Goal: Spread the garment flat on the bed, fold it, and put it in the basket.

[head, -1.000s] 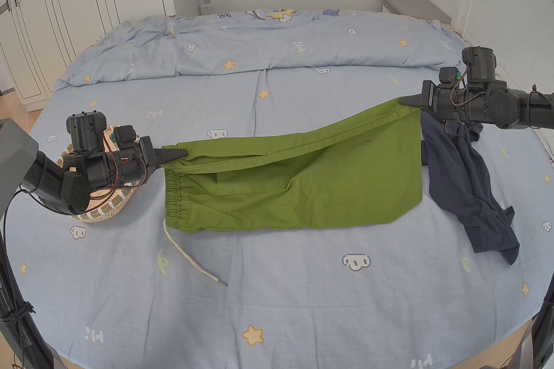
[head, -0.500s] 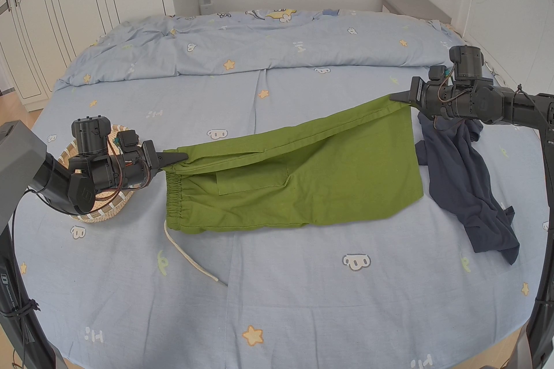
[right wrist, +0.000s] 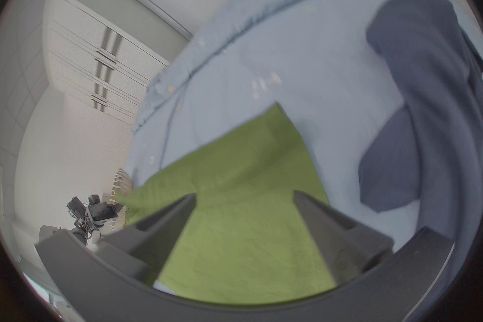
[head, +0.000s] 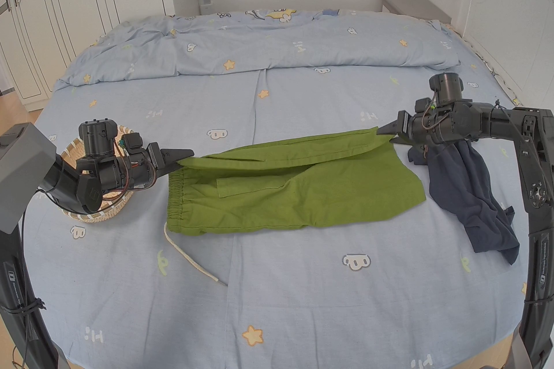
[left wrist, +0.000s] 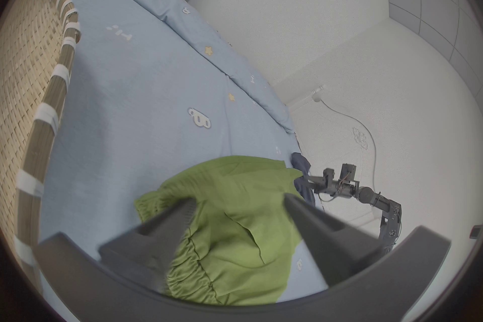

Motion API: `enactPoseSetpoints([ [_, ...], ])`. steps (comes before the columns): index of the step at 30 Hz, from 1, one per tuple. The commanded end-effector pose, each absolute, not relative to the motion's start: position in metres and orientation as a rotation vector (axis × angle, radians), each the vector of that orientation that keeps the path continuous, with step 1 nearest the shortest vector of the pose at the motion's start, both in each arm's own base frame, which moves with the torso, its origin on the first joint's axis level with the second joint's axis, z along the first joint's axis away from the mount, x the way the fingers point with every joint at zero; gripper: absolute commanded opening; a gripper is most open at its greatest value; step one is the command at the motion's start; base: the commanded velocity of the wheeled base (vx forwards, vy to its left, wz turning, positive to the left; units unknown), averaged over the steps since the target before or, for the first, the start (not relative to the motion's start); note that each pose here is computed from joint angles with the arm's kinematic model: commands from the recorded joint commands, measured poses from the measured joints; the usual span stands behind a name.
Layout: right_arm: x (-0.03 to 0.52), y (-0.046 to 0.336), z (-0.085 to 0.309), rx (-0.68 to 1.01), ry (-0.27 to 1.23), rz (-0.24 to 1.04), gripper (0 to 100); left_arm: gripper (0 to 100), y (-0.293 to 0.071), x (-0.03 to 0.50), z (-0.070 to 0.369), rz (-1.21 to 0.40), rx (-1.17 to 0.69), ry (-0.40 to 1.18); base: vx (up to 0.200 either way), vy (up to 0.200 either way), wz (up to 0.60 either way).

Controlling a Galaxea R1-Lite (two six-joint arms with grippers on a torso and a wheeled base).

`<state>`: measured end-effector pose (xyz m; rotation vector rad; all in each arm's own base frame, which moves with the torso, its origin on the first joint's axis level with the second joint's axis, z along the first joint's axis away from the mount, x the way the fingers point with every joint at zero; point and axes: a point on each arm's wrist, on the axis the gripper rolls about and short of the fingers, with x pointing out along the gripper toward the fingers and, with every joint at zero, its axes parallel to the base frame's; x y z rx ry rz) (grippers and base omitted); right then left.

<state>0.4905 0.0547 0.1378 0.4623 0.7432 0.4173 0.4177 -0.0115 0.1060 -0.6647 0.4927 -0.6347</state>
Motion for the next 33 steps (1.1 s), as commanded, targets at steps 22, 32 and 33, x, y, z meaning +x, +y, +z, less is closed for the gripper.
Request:
enactPoseSetpoints([
  [22,0.427,0.034,0.228,0.498,0.645,0.524,100,100,-0.010,0.348,0.122,-0.636,-0.585,0.507,0.000,0.000,0.00],
  [32,0.393,0.020,0.213,0.526,0.656,0.555,100,100,0.003,0.350,0.071,-0.594,-0.513,0.581,0.000,0.000,0.00],
  [33,0.388,0.019,0.214,0.530,0.659,0.559,100,100,0.002,0.352,0.065,-0.593,-0.515,0.591,0.000,0.000,0.00],
])
